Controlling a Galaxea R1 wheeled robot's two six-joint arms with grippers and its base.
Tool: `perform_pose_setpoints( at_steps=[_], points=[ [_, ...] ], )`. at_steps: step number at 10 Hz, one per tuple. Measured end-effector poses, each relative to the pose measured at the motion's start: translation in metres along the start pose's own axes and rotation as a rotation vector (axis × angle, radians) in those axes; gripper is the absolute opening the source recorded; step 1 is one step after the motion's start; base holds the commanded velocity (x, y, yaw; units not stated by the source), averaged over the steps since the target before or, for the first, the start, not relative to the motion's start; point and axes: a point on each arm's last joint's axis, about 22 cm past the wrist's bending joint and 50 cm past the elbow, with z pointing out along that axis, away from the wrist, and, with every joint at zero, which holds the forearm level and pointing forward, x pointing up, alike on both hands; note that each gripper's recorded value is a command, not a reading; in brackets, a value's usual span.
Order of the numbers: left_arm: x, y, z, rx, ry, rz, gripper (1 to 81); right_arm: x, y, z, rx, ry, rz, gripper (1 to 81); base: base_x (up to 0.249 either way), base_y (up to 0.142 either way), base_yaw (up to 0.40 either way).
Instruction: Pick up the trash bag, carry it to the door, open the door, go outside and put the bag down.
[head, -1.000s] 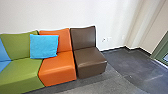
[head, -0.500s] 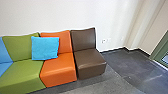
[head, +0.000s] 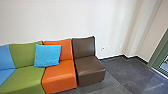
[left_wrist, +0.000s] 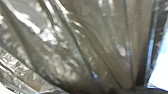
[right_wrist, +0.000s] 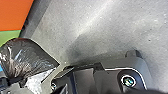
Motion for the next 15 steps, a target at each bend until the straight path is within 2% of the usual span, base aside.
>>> perform_pose_setpoints(
  at_steps=[1, 2, 4, 6, 7, 9, 10, 11, 13, 15],
  points=[
    [-0.002, 0.000, -0.007, 0.004, 0.008, 0.018, 1.0, -0.006, 0.002, -0.006, -0.007, 0.003, -0.001, 81.1, 0.000, 0.000, 0.000],
    [-0.012, 0.001, -0.011, 0.004, -0.002, 0.023, 1.0, -0.016, 0.015, -0.006, -0.032, 0.001, 0.004, 81.1, 0.000, 0.000, 0.000],
    [-0.039, -0.006, -0.019, 0.015, -0.035, 0.053, 1.0, -0.031, 0.035, -0.011, -0.080, -0.011, 0.017, 81.1, 0.000, 0.000, 0.000],
    [-0.075, -0.014, -0.024, 0.032, -0.080, 0.075, 1.0, -0.058, 0.065, -0.013, -0.145, -0.032, 0.045, 81.1, 0.000, 0.000, 0.000],
    [-0.100, -0.019, -0.026, 0.042, -0.112, 0.083, 1.0, -0.080, 0.077, -0.007, -0.175, -0.054, 0.060, 81.1, 0.000, 0.000, 0.000],
    [-0.153, -0.026, -0.031, 0.055, -0.178, 0.094, 1.0, -0.108, 0.088, 0.005, -0.213, -0.075, 0.075, 81.1, 0.000, 0.000, 0.000],
    [-0.172, -0.024, -0.032, 0.054, -0.201, 0.096, 1.0, -0.124, 0.089, 0.015, -0.225, -0.080, 0.082, 81.1, 0.000, 0.000, 0.000],
    [-0.184, -0.023, -0.035, 0.051, -0.211, 0.114, 1.0, -0.148, 0.088, 0.028, -0.230, -0.085, 0.085, 81.1, 0.000, 0.000, 0.000],
    [-0.199, -0.011, -0.041, 0.043, -0.195, 0.135, 1.0, -0.208, 0.069, 0.048, -0.202, -0.105, 0.093, 81.1, 0.000, 0.000, 0.000],
    [-0.222, -0.006, -0.049, 0.047, -0.167, 0.151, 1.0, -0.227, 0.055, 0.053, -0.190, -0.070, 0.072, 81.1, 0.000, 0.000, 0.000]
  ],
)
